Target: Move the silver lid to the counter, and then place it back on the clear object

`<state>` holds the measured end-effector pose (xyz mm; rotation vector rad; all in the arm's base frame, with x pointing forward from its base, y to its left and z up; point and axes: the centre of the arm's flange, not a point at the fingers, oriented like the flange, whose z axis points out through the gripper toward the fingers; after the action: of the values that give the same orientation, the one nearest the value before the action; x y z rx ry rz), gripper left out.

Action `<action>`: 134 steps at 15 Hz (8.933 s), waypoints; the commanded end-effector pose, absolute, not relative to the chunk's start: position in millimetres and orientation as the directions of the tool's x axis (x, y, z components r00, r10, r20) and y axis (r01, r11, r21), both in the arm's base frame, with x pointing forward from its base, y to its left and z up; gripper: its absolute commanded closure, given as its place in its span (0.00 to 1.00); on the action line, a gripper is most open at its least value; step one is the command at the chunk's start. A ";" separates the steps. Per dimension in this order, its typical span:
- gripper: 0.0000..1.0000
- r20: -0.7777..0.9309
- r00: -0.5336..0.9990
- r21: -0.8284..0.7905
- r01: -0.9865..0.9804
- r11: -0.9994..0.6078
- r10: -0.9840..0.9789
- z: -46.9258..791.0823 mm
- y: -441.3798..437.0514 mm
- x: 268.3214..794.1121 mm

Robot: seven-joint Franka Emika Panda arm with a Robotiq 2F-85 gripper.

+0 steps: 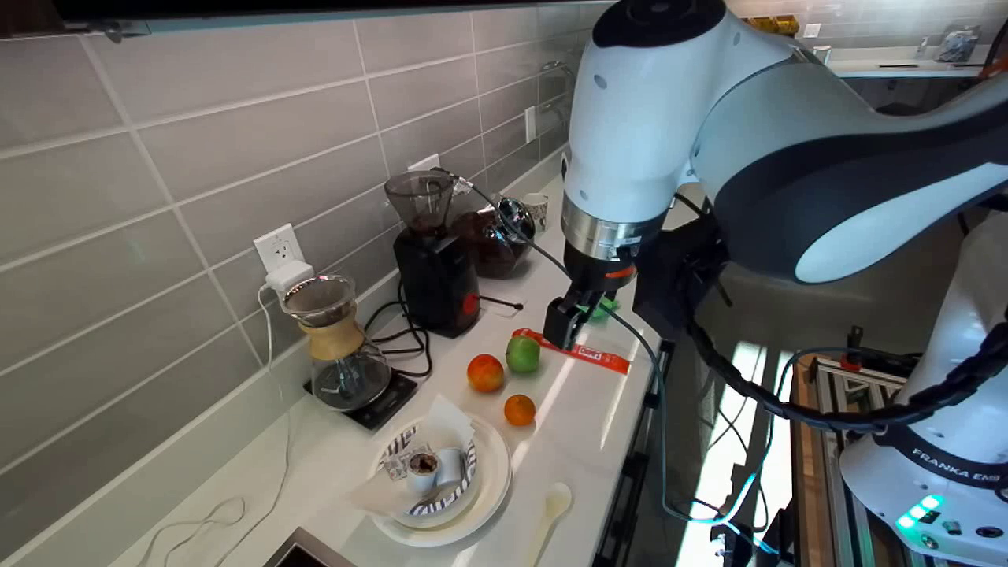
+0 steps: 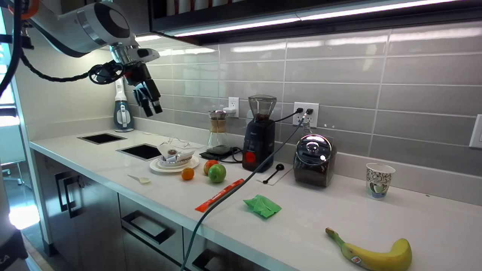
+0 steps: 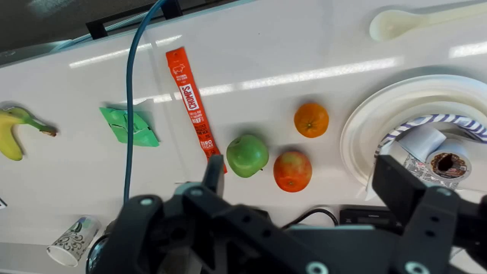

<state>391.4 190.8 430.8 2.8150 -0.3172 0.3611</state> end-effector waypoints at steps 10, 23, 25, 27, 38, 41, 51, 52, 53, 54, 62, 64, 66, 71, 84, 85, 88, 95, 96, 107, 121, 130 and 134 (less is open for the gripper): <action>0.00 0.394 0.812 0.215 -0.537 -0.816 -0.431 436.6 60.1 471.6; 0.00 0.422 0.822 0.270 -0.517 -0.812 -0.383 447.7 25.7 487.7; 0.00 0.426 0.808 0.247 -0.538 -0.806 -0.408 447.7 15.6 493.6; 0.00 0.452 0.731 0.247 -0.653 -0.716 -0.512 445.6 -18.7 512.1; 0.00 0.550 0.710 0.149 -0.601 -0.786 -0.439 412.5 -155.7 578.9; 0.00 0.557 0.746 0.149 -0.522 -0.840 -0.365 398.3 -179.2 581.2; 0.00 0.563 0.744 0.165 -0.528 -0.833 -0.360 397.3 -181.0 574.0; 0.00 0.561 0.749 0.162 -0.517 -0.841 -0.352 396.0 -184.1 575.6; 0.00 0.546 0.757 0.171 -0.520 -0.837 -0.359 390.5 -192.9 583.1; 0.00 0.529 0.776 0.165 -0.492 -0.855 -0.344 386.8 -201.3 587.0; 0.00 0.457 0.860 0.123 -0.314 -0.941 -0.227 355.0 -261.6 612.4; 0.00 0.463 0.862 0.124 -0.295 -0.947 -0.207 351.2 -271.8 619.0; 0.00 0.466 0.865 0.127 -0.275 -0.953 -0.188 347.5 -281.0 625.7; 0.00 0.454 0.880 0.135 -0.219 -0.966 -0.136 338.8 -294.6 638.5; 0.00 0.455 0.885 0.129 -0.172 -0.977 -0.096 316.3 -294.7 668.3; 0.00 0.458 0.884 0.125 -0.173 -0.977 -0.098 315.6 -294.1 670.1; 0.00 0.464 0.880 0.120 -0.175 -0.977 -0.100 314.4 -293.6 673.8; 0.65 0.468 0.877 0.112 -0.180 -0.977 -0.108 312.7 -295.9 677.9; 0.72 0.468 0.877 0.112 -0.181 -0.977 -0.109 312.2 -296.4 678.3; 0.80 0.469 0.875 0.113 -0.194 -0.974 -0.120 323.9 -296.7 671.8; 0.80 0.485 0.864 0.141 -0.233 -0.962 -0.138 356.6 -299.7 656.7; 0.80 0.300 0.937 0.214 -0.252 -0.944 -0.182 387.7 -321.1 625.7; 0.80 0.164 0.962 0.259 -0.256 -0.931 -0.219 381.8 -326.1 610.9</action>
<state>621.2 -333.0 384.9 2.8411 -0.3336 0.3272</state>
